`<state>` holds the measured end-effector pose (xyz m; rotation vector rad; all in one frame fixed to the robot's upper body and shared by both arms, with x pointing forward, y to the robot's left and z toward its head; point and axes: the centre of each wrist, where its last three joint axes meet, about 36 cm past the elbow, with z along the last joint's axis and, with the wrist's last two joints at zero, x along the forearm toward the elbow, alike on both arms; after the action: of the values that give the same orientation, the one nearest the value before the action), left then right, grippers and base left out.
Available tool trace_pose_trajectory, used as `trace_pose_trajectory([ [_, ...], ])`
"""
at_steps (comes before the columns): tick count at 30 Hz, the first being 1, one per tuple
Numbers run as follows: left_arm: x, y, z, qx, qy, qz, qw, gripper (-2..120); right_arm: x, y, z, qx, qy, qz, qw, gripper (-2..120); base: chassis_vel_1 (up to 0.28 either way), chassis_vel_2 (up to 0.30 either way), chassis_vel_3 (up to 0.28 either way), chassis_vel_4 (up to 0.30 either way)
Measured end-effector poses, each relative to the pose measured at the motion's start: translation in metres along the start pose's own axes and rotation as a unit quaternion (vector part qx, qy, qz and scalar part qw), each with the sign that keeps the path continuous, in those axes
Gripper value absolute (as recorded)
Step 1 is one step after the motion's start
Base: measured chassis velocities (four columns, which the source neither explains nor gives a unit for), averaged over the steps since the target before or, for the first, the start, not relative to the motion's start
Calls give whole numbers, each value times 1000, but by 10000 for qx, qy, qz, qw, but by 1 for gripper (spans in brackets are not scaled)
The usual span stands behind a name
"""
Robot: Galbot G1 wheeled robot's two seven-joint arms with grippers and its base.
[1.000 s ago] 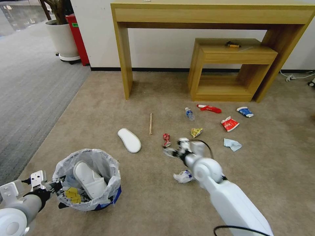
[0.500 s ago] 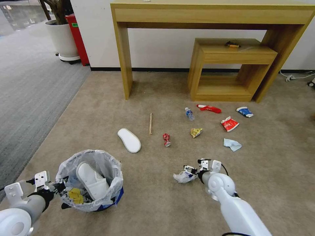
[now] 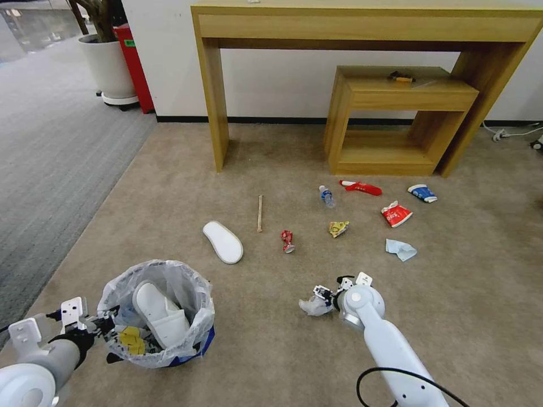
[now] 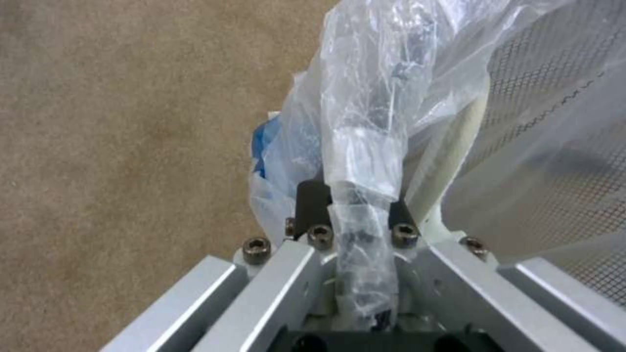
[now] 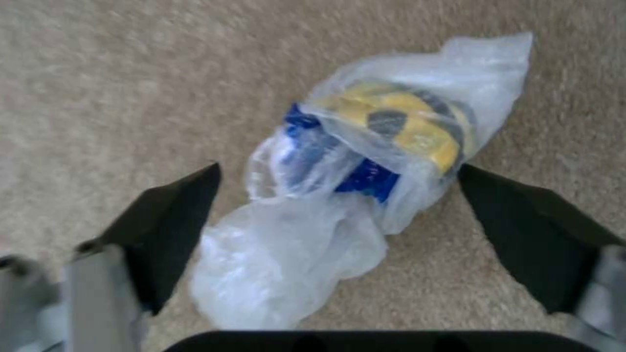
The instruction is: Pick up the trash bin and place the garbage on the floor into it.
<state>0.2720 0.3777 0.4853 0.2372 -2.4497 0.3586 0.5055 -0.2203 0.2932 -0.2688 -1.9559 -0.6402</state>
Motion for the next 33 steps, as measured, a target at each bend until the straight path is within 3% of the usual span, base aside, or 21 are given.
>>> trace_pose_trajectory([
  [7,3,-2,0,-13,-6,5,10000,0,-8,-2,6,168,-95,62,9998,68,0,0,0,0],
  [9,3,-2,1,-11,-5,1,10000,0,-11,-4,11,384,-237,92,9989,56,0,0,0,0],
  [14,3,-2,1,-6,-2,5,10000,0,-13,-6,16,580,-355,93,9976,46,0,0,0,0],
  [17,4,-1,1,-4,-8,7,10000,0,-14,-10,23,976,-663,4,9930,26,0,0,0,0],
  [21,4,-1,1,-4,-9,14,10000,0,-9,-14,24,1295,-1000,-176,9864,14,0,0,0,0],
  [23,5,-2,1,-1,-14,33,10000,0,1,-17,21,1737,-1471,-598,9719,4,0,0,0,0],
  [25,5,-2,1,0,-13,38,10000,0,5,-19,20,1914,-1629,-742,9650,1,0,0,0,0],
  [27,5,-2,1,4,-6,48,10000,0,22,-22,8,2618,-2177,-1261,9318,0,0,0,0,0],
  [28,5,-2,1,4,-6,48,10000,0,22,-22,8,2618,-2177,-1261,9318,0,0,0,0,0],
  [30,6,-2,1,4,-9,50,10000,0,35,-19,-1,2968,-2440,-1596,9093,0,0,0,0,0],
  [31,6,-2,1,0,-11,48,10000,0,47,-14,-9,3208,-2660,-1921,8885,0,0,0,0,0],
  [32,6,-2,1,0,-11,48,10000,0,47,-14,-9,3208,-2660,-1921,8885,0,0,0,0,0],
  [33,6,-2,1,-1,-15,54,10000,0,55,-9,-13,3342,-2805,-2142,8740,0,0,0,0,0],
])
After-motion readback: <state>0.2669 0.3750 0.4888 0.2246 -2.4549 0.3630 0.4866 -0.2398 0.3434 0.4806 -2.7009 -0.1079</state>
